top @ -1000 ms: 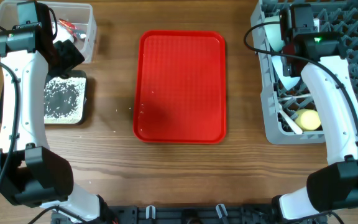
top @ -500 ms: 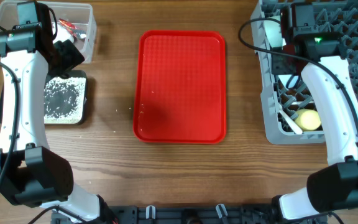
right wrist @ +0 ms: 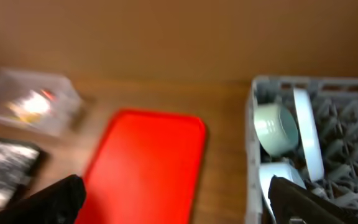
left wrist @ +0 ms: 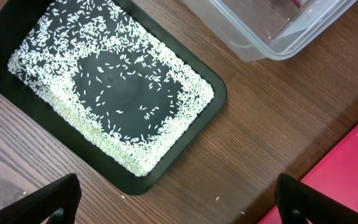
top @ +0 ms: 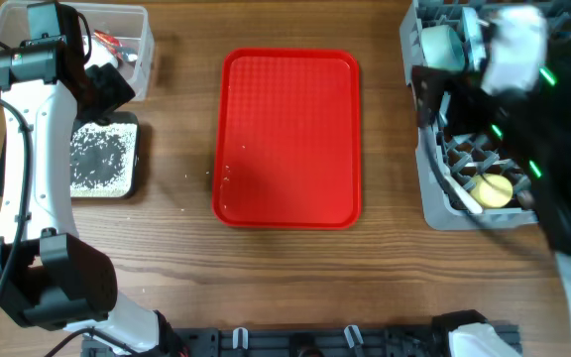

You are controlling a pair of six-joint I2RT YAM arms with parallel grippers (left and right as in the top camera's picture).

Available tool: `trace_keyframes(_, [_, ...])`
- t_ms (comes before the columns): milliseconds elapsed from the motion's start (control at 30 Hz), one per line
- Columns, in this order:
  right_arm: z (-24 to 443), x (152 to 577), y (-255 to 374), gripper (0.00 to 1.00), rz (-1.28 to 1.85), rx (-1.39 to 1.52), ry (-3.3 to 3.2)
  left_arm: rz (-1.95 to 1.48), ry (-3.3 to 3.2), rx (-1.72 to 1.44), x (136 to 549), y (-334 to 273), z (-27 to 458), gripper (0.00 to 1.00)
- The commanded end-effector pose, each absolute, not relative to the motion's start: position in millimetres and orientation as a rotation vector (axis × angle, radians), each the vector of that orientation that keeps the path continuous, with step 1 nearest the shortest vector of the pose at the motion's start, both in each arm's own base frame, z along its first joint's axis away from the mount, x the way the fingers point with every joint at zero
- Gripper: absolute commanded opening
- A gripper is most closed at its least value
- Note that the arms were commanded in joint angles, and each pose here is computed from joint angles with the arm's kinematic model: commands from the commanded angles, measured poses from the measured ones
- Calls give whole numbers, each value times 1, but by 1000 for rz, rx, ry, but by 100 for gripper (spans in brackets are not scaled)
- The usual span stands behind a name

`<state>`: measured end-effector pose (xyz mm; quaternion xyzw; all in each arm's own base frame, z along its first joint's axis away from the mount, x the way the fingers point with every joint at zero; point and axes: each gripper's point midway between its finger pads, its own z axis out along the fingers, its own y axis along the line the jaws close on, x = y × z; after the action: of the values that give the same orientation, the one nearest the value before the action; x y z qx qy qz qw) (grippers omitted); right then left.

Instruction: Sort waste into correct bins and load items into the dishwasher rack

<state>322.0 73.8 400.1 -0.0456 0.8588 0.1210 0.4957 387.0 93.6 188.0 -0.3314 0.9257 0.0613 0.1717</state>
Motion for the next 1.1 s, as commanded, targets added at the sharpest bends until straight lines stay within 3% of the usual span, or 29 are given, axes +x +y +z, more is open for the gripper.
trace_keyframes(0, [442,278,73,100,520,139,1966,166,2637,-933,389,94,185,100])
trace_keyframes(233, [465,252,61,100,613,320,1863,166,2637,-933,389,94,185,100])
trace_keyframes(633, [438,283,-9,100,467,896,1602,166,2637,-933,389,94,185,100])
trace_keyframes(867, [416,272,2,100,490,582,1388,166,2637,-933,389,94,185,100])
trace_keyframes(1067, [363,254,4,100,341,366,1344,166,2637,-933,389,94,185,100])
